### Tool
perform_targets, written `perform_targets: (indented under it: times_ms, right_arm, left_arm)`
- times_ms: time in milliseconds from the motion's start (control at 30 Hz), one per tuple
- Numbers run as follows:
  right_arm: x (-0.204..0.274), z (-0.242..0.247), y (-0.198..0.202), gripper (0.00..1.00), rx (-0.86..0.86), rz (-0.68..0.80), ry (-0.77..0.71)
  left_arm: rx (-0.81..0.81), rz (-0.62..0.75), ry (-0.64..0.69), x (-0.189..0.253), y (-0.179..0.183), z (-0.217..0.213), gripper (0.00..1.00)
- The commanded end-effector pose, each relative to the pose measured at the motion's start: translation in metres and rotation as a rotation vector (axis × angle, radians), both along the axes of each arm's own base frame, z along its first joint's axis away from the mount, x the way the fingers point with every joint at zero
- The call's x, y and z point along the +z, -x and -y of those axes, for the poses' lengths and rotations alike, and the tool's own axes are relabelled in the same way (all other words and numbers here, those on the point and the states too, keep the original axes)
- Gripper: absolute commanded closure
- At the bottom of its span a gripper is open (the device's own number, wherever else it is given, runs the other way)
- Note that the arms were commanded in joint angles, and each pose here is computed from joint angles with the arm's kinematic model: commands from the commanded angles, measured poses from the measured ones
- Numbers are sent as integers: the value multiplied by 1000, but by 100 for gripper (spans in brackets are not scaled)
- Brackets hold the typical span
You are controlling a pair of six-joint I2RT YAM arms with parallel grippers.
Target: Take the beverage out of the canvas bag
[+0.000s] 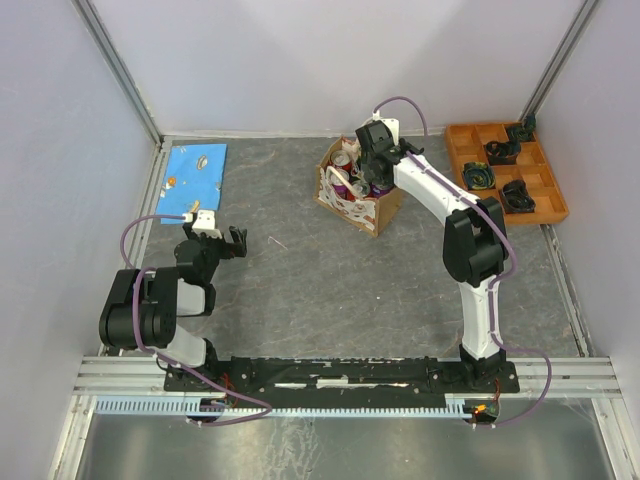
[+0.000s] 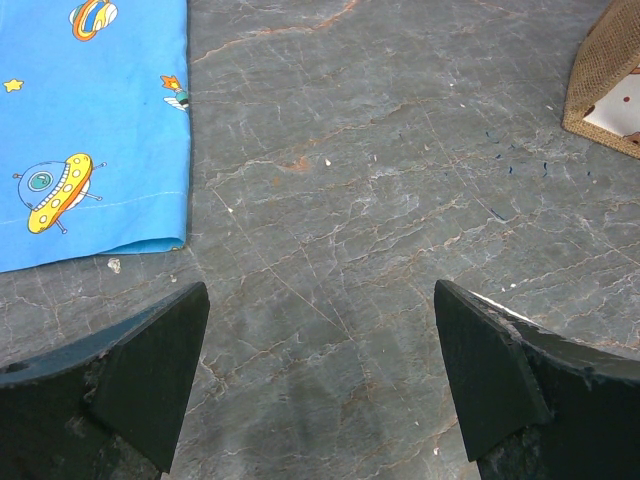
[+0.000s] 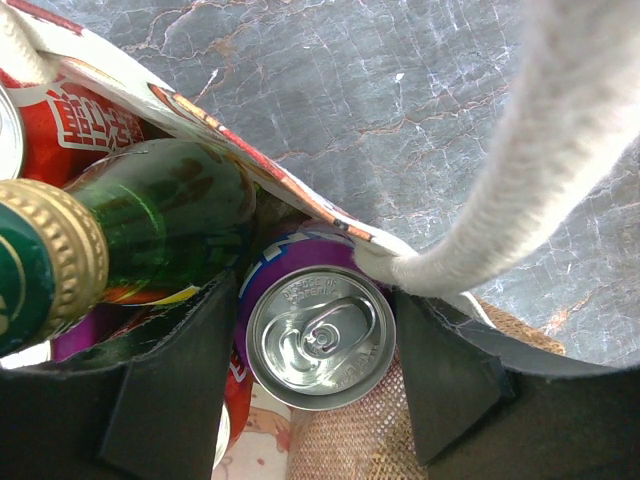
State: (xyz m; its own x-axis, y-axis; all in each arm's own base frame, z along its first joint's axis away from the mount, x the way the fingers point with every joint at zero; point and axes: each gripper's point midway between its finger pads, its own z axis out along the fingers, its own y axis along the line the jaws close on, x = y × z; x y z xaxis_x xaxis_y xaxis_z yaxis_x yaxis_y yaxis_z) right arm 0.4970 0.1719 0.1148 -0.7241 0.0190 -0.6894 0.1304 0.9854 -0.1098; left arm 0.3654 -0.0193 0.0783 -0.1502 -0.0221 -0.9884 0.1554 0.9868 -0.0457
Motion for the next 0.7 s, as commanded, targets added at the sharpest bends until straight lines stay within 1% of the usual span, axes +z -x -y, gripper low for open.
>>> perform_targets:
  times_ms: [0,100,167,300,400,500,667]
  right_arm:
    - [-97,43,67,34,19,-394,211]
    - [-99,45,68,32,2,-393,222]
    - [-96,45,66,27,5,-377,221]
    - [-75,47,58,23,16,-311,265]
    - [-54,53,52,22,12,-254,336]
    - [-41,55,49,21,13,-224,362]
    - [-50,50,50,21,31,-242,342]
  left_arm:
    - [19,68,-20,16,-7,-5,1]
    - [19,69,-21,17,-7,-5,1]
    - [19,68,-21,16,-7,-5,1]
    - [20,68,-20,16,-7,-5,1]
    - [19,67,-21,16,-7,-5,1]
    - [19,69,-20,16,-7,-5,1]
    - [20,69,-20,16,-7,-5,1]
